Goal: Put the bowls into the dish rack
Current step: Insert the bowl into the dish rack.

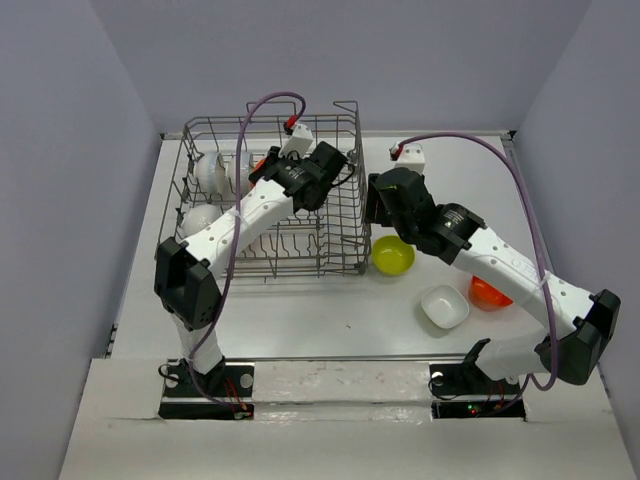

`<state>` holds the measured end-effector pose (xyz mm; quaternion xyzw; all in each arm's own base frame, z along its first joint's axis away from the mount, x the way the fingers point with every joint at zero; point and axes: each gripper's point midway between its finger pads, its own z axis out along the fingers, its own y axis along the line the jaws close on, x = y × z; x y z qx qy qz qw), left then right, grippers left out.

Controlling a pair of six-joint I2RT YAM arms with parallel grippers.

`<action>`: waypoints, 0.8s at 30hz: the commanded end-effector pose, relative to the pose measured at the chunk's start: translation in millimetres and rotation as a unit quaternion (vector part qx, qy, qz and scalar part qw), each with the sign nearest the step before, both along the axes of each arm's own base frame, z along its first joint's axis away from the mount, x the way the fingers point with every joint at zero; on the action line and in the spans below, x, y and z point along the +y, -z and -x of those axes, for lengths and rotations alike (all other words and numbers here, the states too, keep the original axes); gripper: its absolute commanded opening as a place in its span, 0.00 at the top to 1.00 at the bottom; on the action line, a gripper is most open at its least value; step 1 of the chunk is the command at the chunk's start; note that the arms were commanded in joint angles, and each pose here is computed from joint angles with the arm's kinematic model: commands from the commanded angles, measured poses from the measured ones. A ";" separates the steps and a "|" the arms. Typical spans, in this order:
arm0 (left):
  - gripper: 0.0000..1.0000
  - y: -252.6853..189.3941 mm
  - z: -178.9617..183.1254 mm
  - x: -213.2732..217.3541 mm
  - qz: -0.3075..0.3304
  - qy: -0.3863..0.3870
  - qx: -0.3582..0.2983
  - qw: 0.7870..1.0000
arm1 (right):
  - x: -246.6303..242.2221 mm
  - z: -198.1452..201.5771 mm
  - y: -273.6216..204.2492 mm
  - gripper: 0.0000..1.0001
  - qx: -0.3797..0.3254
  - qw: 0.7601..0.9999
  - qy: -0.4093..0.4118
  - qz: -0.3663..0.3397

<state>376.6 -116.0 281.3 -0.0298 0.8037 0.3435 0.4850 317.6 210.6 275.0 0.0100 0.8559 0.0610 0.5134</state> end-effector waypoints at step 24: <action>1.00 13.5 30.5 28.4 -0.106 -0.055 0.000 0.993 | 21.0 3.3 3.7 0.35 0.002 0.998 -0.039 -0.039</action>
